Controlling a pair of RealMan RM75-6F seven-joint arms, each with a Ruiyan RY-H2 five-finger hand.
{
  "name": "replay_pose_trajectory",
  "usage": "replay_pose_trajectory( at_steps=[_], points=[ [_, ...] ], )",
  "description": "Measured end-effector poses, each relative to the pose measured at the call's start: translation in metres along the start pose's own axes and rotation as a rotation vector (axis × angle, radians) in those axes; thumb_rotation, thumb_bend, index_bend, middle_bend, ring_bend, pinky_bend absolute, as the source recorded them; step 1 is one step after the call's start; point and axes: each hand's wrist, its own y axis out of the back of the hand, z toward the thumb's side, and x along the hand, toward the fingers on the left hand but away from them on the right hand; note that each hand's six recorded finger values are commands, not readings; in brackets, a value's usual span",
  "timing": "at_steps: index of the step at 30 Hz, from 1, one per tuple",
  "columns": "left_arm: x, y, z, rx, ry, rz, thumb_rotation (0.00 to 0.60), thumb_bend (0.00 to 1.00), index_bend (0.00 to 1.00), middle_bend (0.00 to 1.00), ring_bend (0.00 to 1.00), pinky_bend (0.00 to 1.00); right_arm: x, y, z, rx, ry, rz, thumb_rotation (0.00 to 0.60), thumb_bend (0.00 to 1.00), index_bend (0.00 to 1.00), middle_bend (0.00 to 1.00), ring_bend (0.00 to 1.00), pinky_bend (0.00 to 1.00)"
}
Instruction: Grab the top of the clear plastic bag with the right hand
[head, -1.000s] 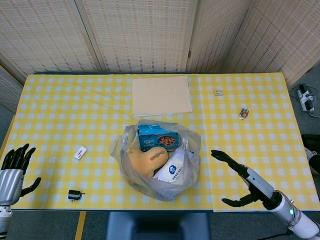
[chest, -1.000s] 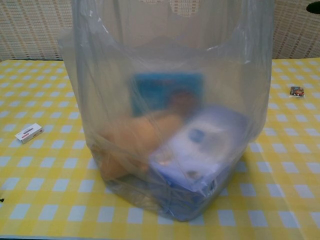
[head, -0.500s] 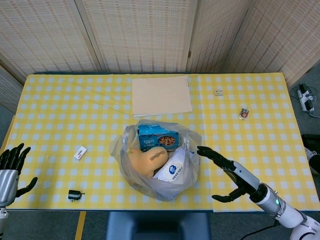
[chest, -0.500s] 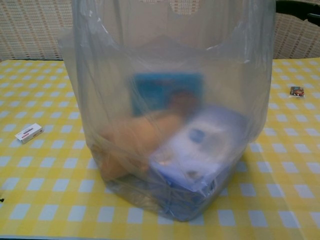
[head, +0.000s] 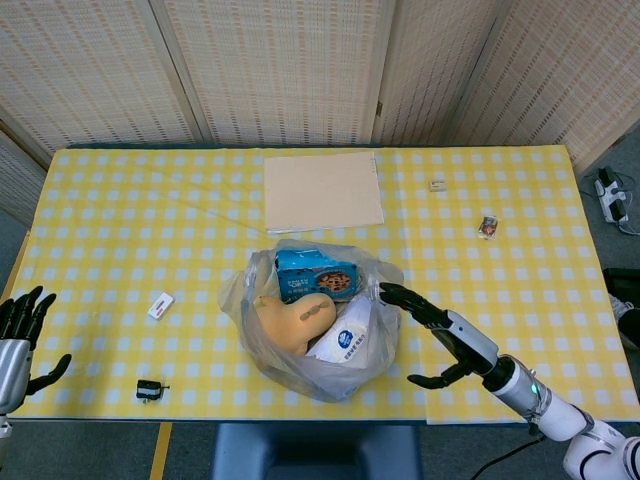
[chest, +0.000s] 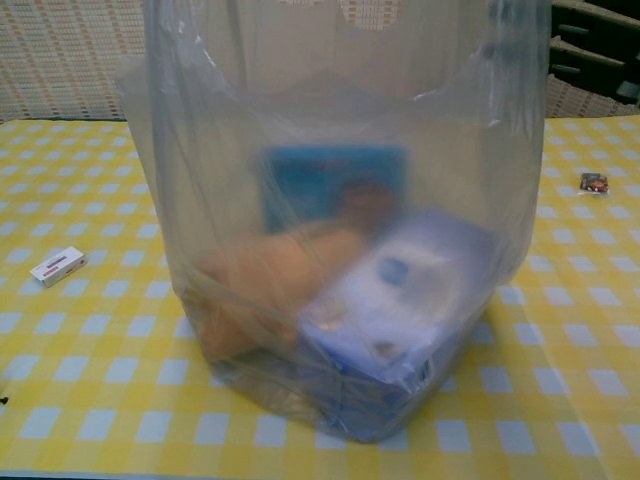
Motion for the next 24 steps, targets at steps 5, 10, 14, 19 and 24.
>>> replay_pose_trajectory(
  at_steps=[5, 10, 14, 19, 24],
  points=[
    [-0.001, 0.002, 0.0, -0.005, -0.002, 0.006, 0.6, 0.31, 0.01, 0.0, 0.0, 0.0, -0.011, -0.003, -0.005, -0.008, -0.026, 0.019, 0.6, 0.29, 0.0, 0.0, 0.0, 0.0],
    [-0.002, 0.003, 0.0, -0.01, -0.009, 0.008, 0.6, 0.31, 0.01, 0.0, 0.0, 0.0, -0.023, -0.009, -0.003, -0.007, -0.031, 0.041, 0.6, 0.29, 0.0, 0.0, 0.0, 0.0],
    [-0.003, 0.005, 0.0, -0.017, -0.011, 0.012, 0.6, 0.31, 0.01, 0.0, 0.0, 0.0, -0.031, -0.015, 0.001, -0.011, -0.028, 0.057, 0.6, 0.29, 0.0, 0.0, 0.0, 0.0],
    [-0.004, 0.007, 0.0, -0.023, -0.017, 0.018, 0.6, 0.31, 0.01, 0.0, 0.0, 0.0, -0.043, -0.023, 0.002, -0.007, -0.042, 0.076, 0.6, 0.28, 0.0, 0.0, 0.0, 0.0],
    [-0.006, 0.008, 0.002, -0.03, -0.025, 0.019, 0.6, 0.31, 0.01, 0.0, 0.0, 0.0, -0.061, -0.031, 0.001, -0.009, -0.069, 0.1, 0.6, 0.28, 0.0, 0.0, 0.0, 0.0]
  ],
)
